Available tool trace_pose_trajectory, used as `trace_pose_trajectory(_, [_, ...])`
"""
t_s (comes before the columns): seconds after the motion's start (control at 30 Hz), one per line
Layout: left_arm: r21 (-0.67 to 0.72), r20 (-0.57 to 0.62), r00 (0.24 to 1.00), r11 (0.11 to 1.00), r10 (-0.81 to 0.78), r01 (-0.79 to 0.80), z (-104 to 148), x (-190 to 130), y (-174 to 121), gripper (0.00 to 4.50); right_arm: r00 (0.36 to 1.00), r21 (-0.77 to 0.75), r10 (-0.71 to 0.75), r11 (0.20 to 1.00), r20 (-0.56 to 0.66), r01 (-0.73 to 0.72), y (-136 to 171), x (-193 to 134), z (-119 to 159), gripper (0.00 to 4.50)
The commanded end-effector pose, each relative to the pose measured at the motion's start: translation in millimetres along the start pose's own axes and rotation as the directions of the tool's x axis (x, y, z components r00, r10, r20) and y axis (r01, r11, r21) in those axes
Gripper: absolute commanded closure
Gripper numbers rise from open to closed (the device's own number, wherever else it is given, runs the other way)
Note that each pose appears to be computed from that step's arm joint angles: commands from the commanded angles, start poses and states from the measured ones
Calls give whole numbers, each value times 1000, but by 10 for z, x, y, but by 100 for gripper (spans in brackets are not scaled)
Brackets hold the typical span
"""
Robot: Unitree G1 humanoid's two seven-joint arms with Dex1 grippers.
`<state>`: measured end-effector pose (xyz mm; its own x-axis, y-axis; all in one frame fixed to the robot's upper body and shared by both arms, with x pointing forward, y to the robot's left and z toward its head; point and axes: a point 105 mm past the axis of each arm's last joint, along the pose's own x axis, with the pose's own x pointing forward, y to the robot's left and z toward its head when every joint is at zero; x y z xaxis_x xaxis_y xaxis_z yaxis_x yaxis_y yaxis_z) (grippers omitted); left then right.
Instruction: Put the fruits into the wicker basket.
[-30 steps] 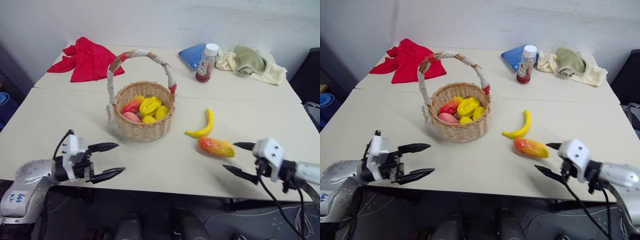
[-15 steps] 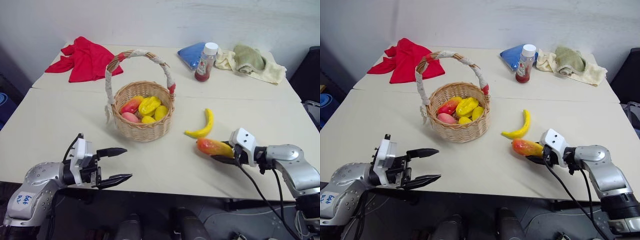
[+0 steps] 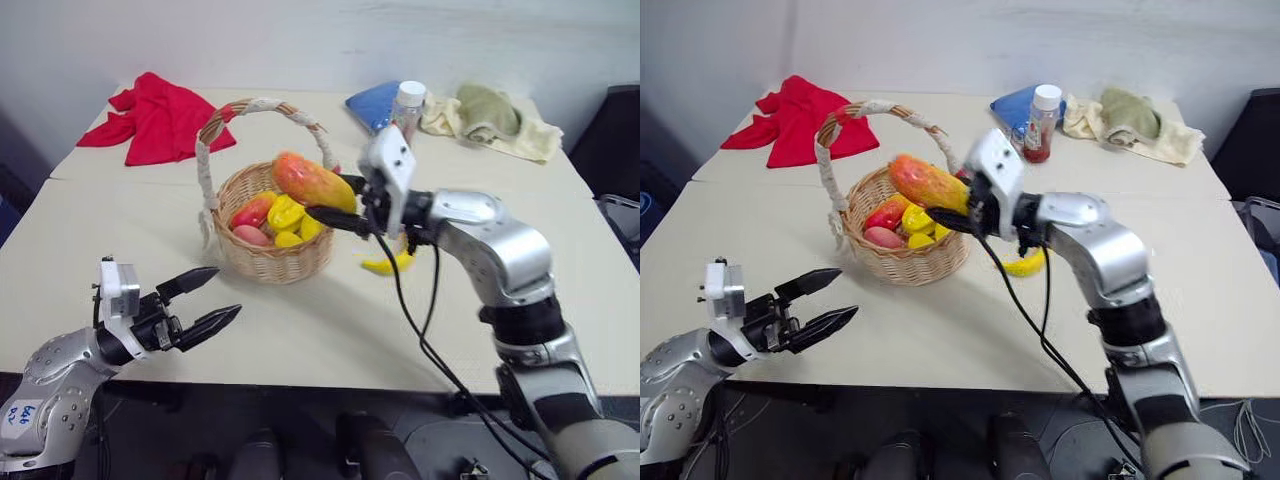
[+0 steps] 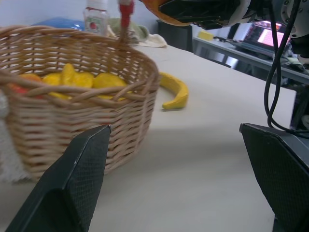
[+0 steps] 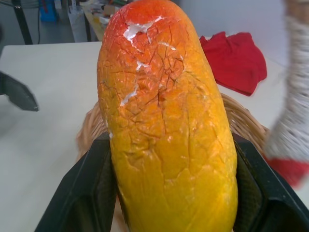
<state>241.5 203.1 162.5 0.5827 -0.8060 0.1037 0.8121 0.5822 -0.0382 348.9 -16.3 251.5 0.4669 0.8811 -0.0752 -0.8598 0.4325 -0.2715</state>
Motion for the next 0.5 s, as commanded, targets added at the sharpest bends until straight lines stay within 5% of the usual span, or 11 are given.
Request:
trace_pose_trajectory(0.03, [24, 29, 999, 1000, 19, -19, 62, -31, 20, 0, 1000, -19, -28, 999, -5, 28, 4, 126, 52, 212])
trace_pose_trajectory(0.07, [24, 28, 999, 1000, 19, -20, 54, -29, 17, 0, 1000, -16, -24, 1000, -5, 24, 17, 151, 50, 212])
trace_pose_trajectory(0.27, [28, 19, 1000, 999, 17, -18, 19, -30, -5, 0, 996, -57, 38, 998, 80, -34, 89, -68, 116, 8])
trace_pose_trajectory(0.37, [31, 17, 1000, 999, 18, -18, 16, -38, -1, 0, 980, -99, 158, 984, 118, -146, 226, -464, 106, 3])
trace_pose_trajectory(0.5, [36, 16, 1000, 999, 6, -7, 19, -5, 2, 0, 993, -92, 101, 991, 63, -96, 110, -884, -61, 3])
